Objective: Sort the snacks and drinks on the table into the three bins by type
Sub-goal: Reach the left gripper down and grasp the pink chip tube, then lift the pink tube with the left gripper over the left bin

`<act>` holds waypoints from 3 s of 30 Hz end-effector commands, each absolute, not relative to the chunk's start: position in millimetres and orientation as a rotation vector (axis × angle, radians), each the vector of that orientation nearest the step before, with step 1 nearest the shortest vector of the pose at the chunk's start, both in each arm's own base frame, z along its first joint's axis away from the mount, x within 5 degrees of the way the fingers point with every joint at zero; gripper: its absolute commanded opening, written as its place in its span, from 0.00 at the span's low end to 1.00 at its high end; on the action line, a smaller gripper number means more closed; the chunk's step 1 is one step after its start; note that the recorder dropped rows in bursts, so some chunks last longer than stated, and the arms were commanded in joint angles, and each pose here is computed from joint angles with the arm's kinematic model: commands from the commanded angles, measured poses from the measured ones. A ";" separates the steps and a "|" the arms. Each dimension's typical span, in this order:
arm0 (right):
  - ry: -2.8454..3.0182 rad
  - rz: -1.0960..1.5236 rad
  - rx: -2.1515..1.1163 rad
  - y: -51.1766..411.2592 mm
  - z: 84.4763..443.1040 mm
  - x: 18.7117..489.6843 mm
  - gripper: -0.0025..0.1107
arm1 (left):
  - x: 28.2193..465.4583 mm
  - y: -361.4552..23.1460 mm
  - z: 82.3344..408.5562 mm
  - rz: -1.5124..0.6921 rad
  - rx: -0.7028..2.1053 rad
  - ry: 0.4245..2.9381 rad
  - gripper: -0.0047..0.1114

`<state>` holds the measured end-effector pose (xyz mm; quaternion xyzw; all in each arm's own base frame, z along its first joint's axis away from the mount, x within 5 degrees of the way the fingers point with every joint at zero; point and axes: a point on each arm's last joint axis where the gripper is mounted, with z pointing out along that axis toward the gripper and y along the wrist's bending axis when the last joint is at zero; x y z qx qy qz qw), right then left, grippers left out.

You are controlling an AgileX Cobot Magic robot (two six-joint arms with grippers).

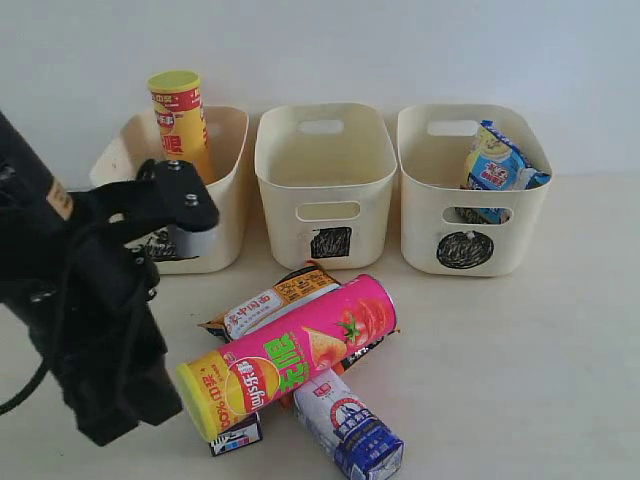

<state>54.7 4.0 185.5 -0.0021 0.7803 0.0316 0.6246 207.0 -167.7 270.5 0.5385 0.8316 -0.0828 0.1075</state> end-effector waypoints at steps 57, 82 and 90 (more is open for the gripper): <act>1.771 0.064 -0.006 3.6 187.2 54.6 0.02 | 237.0 -146.7 357.1 0.181 1.040 2.206 0.07; 1.771 0.066 -0.004 3.6 187.2 54.6 0.02 | 353.7 -67.6 328.0 -0.087 -0.057 2.082 0.07; 1.771 0.066 -0.004 3.6 187.2 54.6 0.02 | 390.2 -72.8 290.8 -0.236 -0.216 2.086 0.07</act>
